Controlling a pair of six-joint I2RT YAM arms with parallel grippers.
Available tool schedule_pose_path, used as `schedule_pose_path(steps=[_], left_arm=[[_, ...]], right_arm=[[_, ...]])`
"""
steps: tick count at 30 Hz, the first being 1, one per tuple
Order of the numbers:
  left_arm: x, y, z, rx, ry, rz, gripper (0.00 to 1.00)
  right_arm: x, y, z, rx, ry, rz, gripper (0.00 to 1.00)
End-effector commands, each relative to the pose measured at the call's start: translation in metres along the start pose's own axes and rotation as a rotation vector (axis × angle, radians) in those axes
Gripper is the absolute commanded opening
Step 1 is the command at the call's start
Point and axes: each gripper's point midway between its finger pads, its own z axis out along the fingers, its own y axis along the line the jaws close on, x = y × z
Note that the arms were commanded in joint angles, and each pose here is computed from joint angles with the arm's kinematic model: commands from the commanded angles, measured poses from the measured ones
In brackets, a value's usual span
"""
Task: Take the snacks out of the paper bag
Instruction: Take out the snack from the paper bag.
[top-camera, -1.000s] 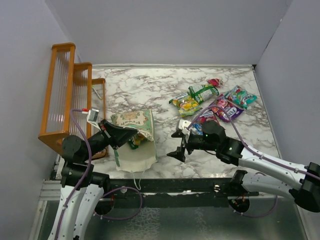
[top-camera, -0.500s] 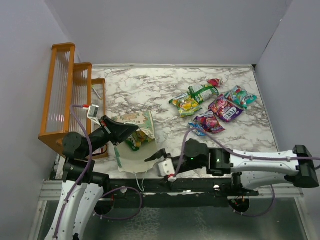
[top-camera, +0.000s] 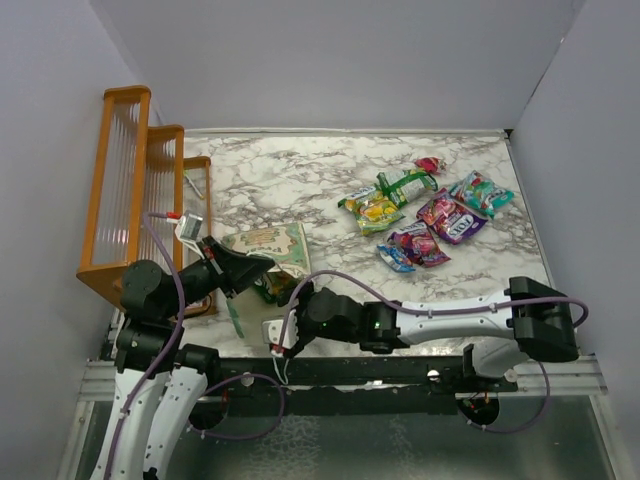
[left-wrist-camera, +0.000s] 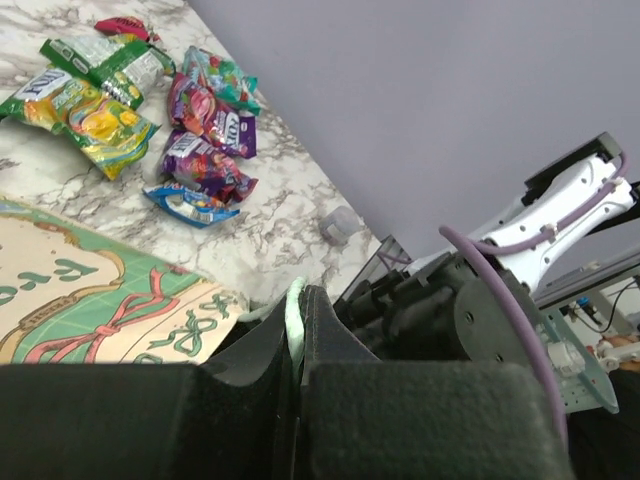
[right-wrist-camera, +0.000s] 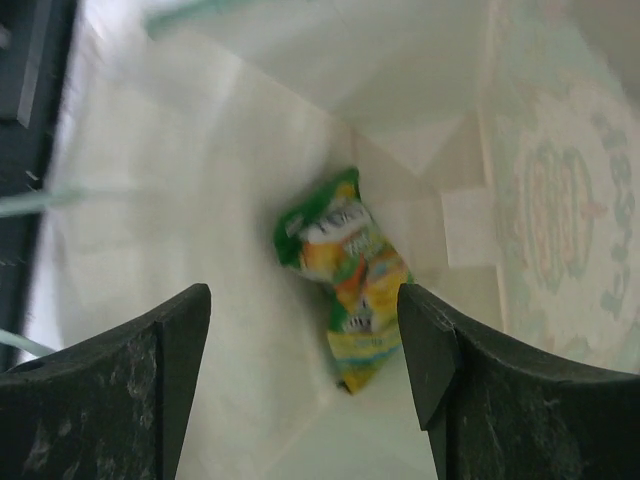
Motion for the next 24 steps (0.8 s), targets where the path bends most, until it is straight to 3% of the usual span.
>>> schedule_pose_path(steps=[1,8,15,24], left_arm=[[0.008,0.004,-0.007,-0.032,0.025,0.051,0.00],[0.009,0.002,-0.003,0.011,0.021,0.021,0.00],[0.006,0.000,-0.002,0.018,0.017,0.024,0.00],[0.004,-0.002,-0.003,0.023,0.006,0.025,0.00]], right_arm=[[0.043,-0.027,-0.016,0.113,0.095,-0.013,0.74],[0.069,-0.039,-0.038,0.111,0.090,-0.062,0.73],[0.026,-0.038,-0.025,0.022,-0.097,-0.257,0.72],[0.031,-0.042,0.021,-0.042,-0.025,-0.388,0.63]])
